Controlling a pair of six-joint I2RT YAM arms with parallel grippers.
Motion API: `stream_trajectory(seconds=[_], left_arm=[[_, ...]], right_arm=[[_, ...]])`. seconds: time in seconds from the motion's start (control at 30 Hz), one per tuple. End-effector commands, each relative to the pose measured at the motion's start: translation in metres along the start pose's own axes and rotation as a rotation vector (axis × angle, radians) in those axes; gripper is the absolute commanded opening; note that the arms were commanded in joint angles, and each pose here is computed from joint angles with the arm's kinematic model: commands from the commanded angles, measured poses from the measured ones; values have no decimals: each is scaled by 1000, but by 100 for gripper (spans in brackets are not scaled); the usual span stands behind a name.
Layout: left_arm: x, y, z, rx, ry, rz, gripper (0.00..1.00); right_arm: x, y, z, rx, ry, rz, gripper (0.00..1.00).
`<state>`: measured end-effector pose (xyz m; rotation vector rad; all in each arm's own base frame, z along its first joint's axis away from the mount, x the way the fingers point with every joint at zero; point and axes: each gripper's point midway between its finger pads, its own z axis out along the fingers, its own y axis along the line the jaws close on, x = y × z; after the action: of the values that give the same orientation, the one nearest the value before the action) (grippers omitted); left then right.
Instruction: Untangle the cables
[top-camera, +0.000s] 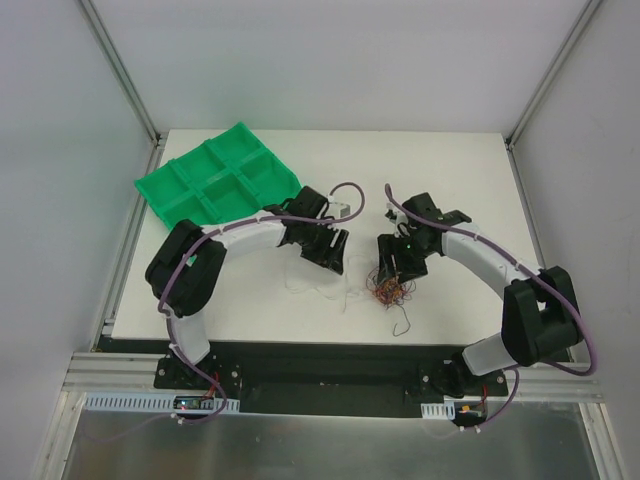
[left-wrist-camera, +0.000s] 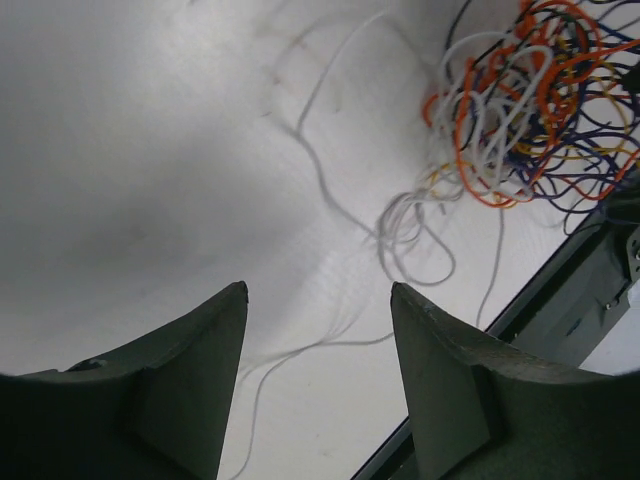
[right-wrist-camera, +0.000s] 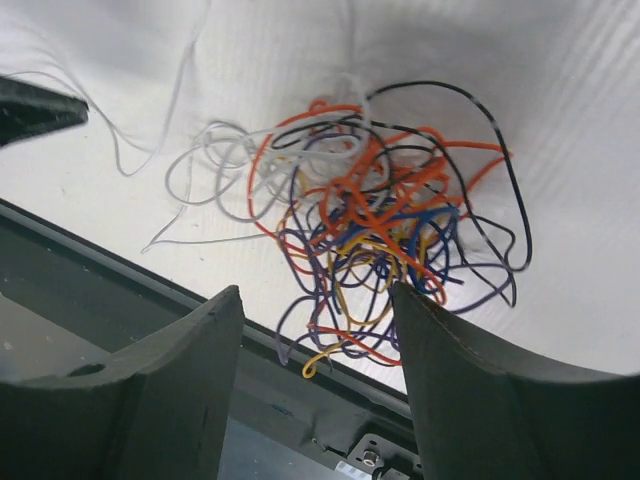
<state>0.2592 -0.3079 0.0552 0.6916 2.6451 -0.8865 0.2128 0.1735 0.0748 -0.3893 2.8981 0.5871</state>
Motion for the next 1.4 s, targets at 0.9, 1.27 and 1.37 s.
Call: stream_trajectory(seconds=[0.9, 1.27, 1.37], left_arm=[[70, -40, 31, -19, 366, 64, 25], [26, -28, -3, -199, 169, 158, 0], [11, -47, -13, -133, 125, 174, 24]], right_arm=[[14, -16, 24, 8, 83, 118, 63], [9, -19, 25, 37, 65, 126, 36], [10, -16, 26, 16, 68, 122, 34]])
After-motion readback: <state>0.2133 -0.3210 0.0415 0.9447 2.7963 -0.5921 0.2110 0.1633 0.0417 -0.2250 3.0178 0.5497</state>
